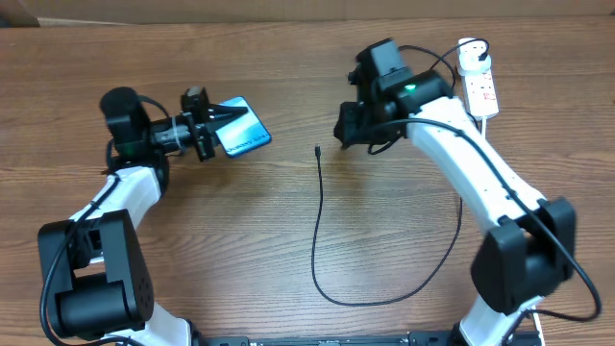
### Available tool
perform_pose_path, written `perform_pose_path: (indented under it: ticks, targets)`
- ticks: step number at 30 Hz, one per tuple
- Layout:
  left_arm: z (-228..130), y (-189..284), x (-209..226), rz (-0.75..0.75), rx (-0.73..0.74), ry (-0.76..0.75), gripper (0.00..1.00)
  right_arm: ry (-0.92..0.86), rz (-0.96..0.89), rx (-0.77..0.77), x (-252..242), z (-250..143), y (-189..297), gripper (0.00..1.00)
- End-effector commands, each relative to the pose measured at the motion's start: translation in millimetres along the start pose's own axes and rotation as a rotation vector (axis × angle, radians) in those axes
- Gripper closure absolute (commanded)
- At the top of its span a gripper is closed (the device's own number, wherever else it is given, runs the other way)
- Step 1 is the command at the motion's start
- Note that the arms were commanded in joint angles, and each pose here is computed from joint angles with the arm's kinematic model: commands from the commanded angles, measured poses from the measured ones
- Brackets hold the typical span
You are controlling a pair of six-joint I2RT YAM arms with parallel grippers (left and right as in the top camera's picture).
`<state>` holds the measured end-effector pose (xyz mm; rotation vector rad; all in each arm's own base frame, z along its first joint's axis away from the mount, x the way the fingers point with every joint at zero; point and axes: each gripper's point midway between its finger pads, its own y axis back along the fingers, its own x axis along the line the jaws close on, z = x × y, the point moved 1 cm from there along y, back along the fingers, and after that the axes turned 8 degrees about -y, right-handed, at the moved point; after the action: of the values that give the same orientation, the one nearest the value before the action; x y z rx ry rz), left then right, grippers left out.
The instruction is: Plug charger to phone and switch on socket
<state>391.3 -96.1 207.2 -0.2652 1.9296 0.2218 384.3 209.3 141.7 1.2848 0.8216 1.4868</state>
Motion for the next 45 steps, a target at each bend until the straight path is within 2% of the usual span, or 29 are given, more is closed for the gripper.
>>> perform_pose_path:
  ticks: [1, 10, 19, 30, 45]
  targets:
    - [-1.0, 5.9, -15.5, -0.011, -0.012, -0.064, 0.96, -0.004, -0.134, -0.02, -6.7, -1.0, -17.9, 0.55]
    - [12.2, 13.1, -18.6, -0.028, -0.089, -0.059, 0.96, 0.106, -0.356, 0.078, 2.5, -4.2, -53.2, 0.53]
    - [12.1, 13.1, -18.6, -0.028, -0.089, -0.058, 0.96, 0.104, -0.372, 0.129, 3.0, -16.5, -102.2, 0.58]
    - [11.9, 13.1, -18.5, -0.027, -0.087, -0.059, 0.96, 0.15, -0.392, 0.063, 10.0, -14.8, -115.1, 0.62]
    - [9.3, 12.9, -18.0, -0.025, -0.071, -0.059, 0.96, 0.138, -0.404, 0.103, 0.9, -23.3, -143.0, 0.63]
